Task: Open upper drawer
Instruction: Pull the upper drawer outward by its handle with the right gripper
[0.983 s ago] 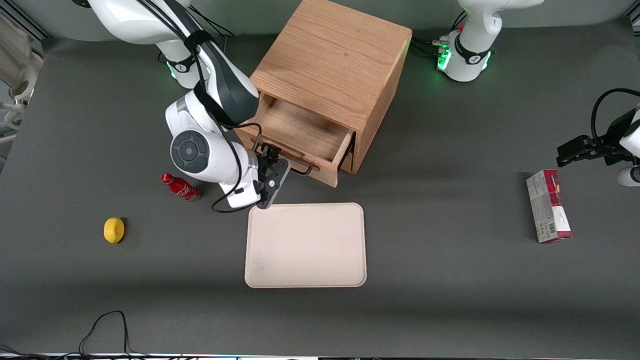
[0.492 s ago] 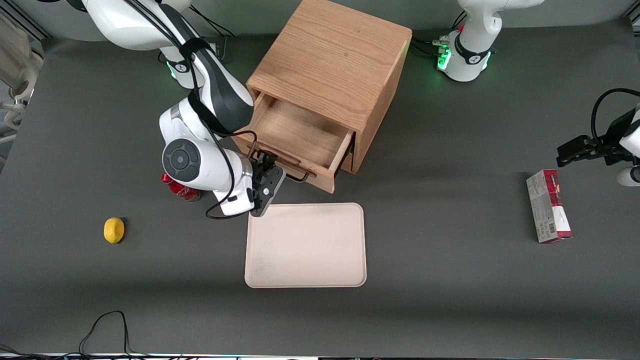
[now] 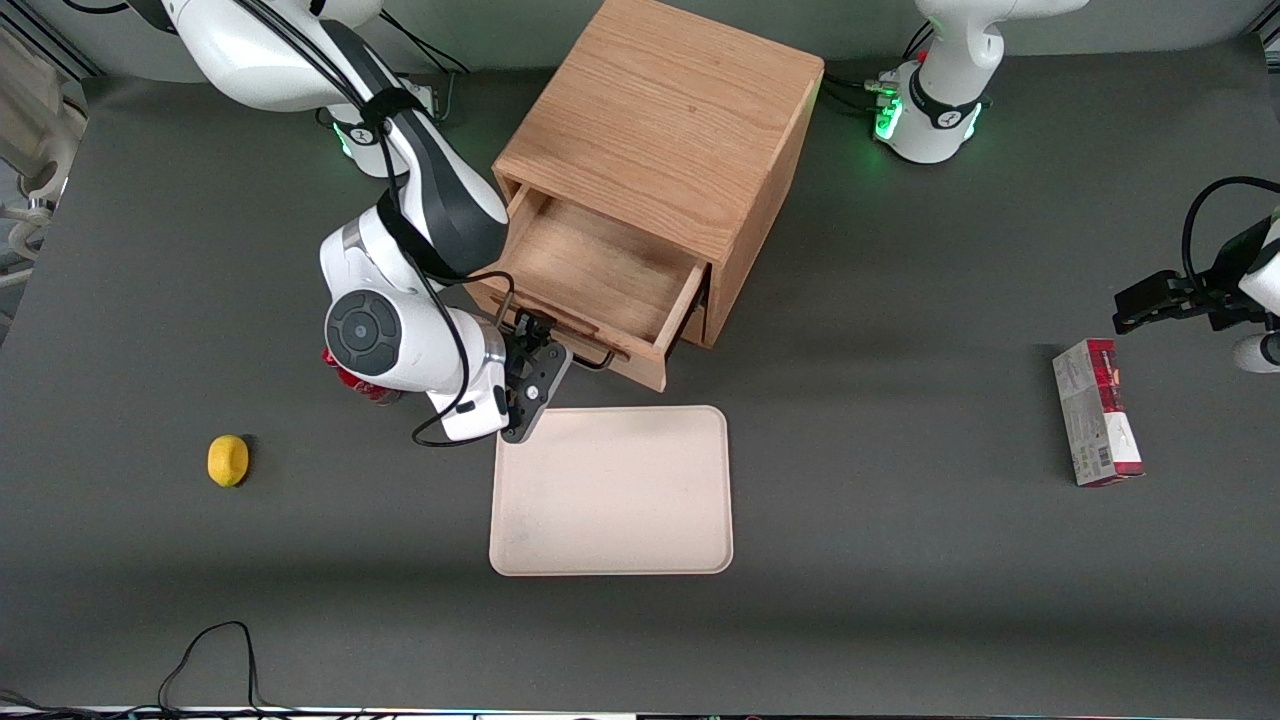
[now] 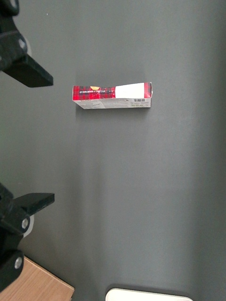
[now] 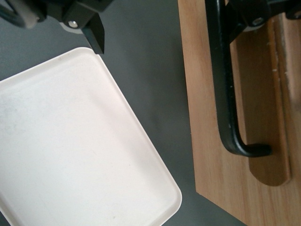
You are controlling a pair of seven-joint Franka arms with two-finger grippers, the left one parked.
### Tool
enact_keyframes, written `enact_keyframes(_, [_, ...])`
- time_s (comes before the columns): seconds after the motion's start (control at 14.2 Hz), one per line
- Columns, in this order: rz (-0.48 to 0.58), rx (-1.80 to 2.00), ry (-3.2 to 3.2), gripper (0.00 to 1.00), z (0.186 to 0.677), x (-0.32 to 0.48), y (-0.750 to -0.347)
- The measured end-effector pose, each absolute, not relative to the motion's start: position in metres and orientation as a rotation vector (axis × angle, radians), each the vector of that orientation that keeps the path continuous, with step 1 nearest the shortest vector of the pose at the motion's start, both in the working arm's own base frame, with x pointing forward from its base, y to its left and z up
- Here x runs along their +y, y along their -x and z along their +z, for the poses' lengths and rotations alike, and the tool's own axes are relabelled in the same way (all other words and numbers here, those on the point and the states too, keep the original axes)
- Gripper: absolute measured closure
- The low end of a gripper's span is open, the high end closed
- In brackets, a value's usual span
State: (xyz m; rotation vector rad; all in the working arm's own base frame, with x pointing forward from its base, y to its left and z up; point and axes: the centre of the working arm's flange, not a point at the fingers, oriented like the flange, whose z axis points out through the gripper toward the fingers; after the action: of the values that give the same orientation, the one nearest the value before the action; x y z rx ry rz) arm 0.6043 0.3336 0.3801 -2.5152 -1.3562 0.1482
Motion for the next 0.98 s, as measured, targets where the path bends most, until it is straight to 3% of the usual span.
enact_keyframes(0.98, [0.087, -1.317, 2.531, 0.00, 0.380, 0.309, -0.639])
